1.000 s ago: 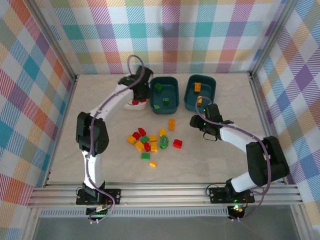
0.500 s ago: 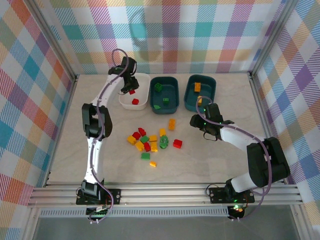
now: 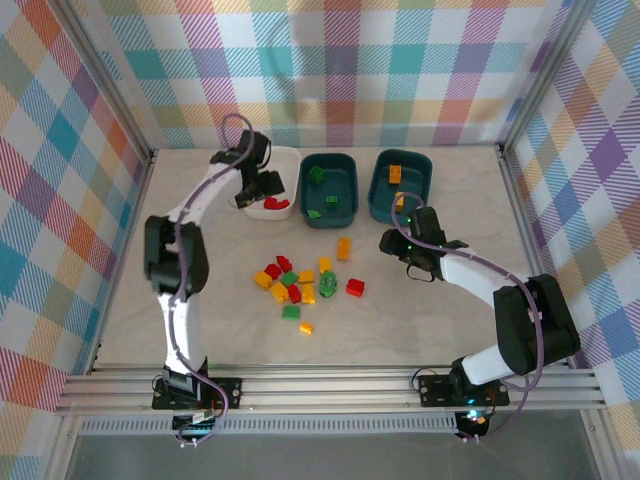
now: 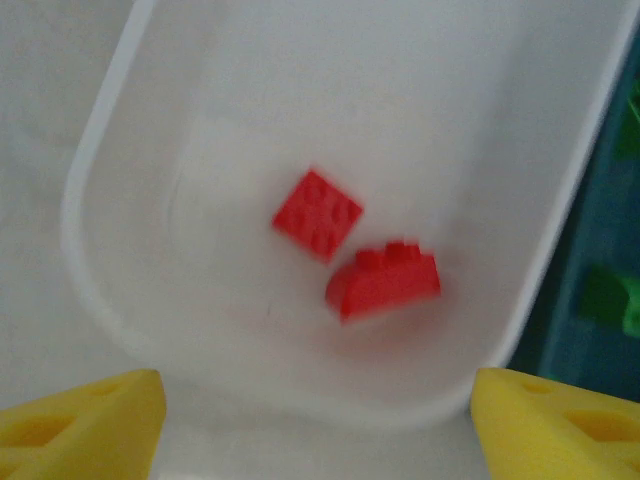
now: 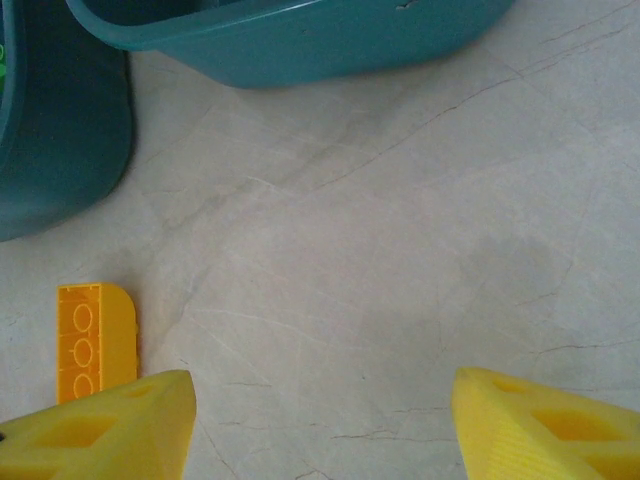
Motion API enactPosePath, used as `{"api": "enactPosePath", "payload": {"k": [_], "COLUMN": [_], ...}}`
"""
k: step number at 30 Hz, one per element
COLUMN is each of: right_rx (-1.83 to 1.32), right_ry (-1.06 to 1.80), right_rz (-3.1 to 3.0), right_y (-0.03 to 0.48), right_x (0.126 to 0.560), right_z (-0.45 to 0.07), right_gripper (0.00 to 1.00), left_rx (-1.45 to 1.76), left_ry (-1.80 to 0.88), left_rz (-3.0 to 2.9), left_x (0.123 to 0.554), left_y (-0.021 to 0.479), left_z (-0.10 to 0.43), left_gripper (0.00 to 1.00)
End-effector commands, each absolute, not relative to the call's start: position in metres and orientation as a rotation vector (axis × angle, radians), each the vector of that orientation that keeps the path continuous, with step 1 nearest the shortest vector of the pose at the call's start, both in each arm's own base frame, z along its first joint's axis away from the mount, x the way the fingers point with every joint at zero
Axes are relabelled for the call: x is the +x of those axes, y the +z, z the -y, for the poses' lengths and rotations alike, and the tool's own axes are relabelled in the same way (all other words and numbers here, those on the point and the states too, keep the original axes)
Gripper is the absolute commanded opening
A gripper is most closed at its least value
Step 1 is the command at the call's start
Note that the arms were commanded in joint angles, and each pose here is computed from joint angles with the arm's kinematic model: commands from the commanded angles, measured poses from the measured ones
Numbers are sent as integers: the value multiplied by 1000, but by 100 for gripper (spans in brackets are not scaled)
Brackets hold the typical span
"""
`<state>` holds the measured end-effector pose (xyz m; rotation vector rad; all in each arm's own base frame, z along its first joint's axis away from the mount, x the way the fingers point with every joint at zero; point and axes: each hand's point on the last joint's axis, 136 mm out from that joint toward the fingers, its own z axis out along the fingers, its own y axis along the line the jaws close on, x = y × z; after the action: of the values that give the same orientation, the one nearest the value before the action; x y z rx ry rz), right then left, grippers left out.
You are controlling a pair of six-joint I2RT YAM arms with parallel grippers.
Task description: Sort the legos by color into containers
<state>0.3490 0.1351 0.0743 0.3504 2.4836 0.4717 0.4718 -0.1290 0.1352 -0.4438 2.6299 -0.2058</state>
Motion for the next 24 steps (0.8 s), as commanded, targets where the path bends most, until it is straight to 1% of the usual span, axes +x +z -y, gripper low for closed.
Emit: {"api": "enactPosePath", "payload": {"k": [1,6,8,10,12,16,19,24], "right_rx": [330,271,234,196,173,155,109,37], "right_ry": [523,527,522,507,476,451,422,286], "right_rz": [-2460,-2483,-2499,-2511,-2504,-2513,-2542,-2629], "right_y": [83,79,78,76,76,77,79,75], "right_x": [354,351,350,348,346,337,322,295], "right_z": [-146,-162,-172,-181,-188,-199,-208,-218], "right_gripper": [68,68,69,69,70,72,73,78], "left_rx": [-421,-467,-540,-592,-659,-732,-768,-791], "left_ry": [-352,-321,-280,-208,-144,-166,-151,-139], "left_rz": [-2490,-2540,-2542,-2519,-2472,-2405,-2387,-2393], "left_x": [435,346,318,295,276,256,249,249], "left_y": [170,109,90,82,83,84,80,72], "left_z": [153,147,128,105,83,67,59,58], "left_gripper": [80,80,80,80,85,92,97,97]}}
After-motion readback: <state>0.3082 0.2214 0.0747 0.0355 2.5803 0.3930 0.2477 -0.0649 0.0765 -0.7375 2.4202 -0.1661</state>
